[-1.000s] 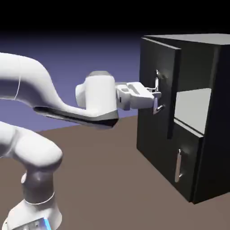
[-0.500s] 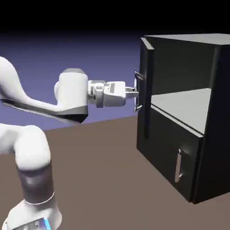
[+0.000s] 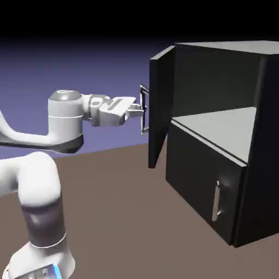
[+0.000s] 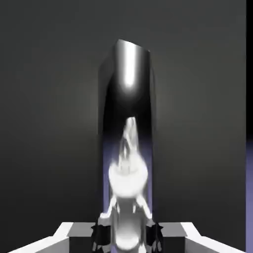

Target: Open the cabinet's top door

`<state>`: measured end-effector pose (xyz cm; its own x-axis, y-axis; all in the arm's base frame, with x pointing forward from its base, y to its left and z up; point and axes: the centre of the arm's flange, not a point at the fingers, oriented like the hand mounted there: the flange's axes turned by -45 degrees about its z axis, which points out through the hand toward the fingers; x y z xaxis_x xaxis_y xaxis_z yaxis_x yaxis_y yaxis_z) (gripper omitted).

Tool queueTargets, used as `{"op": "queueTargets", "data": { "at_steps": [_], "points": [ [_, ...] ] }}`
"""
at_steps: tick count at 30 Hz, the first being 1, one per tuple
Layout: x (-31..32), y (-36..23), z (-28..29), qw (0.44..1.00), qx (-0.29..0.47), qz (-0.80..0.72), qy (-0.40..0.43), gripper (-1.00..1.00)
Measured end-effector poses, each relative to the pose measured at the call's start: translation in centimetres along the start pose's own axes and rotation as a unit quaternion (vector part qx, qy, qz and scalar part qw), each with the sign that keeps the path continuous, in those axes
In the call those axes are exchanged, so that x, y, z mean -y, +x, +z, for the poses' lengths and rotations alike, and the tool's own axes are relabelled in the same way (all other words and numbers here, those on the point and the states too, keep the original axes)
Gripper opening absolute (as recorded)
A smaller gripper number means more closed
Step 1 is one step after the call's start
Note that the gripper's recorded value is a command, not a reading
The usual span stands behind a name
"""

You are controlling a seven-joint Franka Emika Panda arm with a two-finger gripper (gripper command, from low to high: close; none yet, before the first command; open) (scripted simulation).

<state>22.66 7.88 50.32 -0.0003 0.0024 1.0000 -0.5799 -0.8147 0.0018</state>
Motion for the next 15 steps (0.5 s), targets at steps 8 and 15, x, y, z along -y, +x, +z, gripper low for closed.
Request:
{"op": "queueTargets", "data": {
  "at_steps": [8,15],
  "points": [
    [2.3,0.0,-5.5,0.998,0.000,0.001,-0.065,-1.00],
    [5.7,0.0,-11.4,0.990,0.001,0.001,-0.138,-1.00]
  ]
}}
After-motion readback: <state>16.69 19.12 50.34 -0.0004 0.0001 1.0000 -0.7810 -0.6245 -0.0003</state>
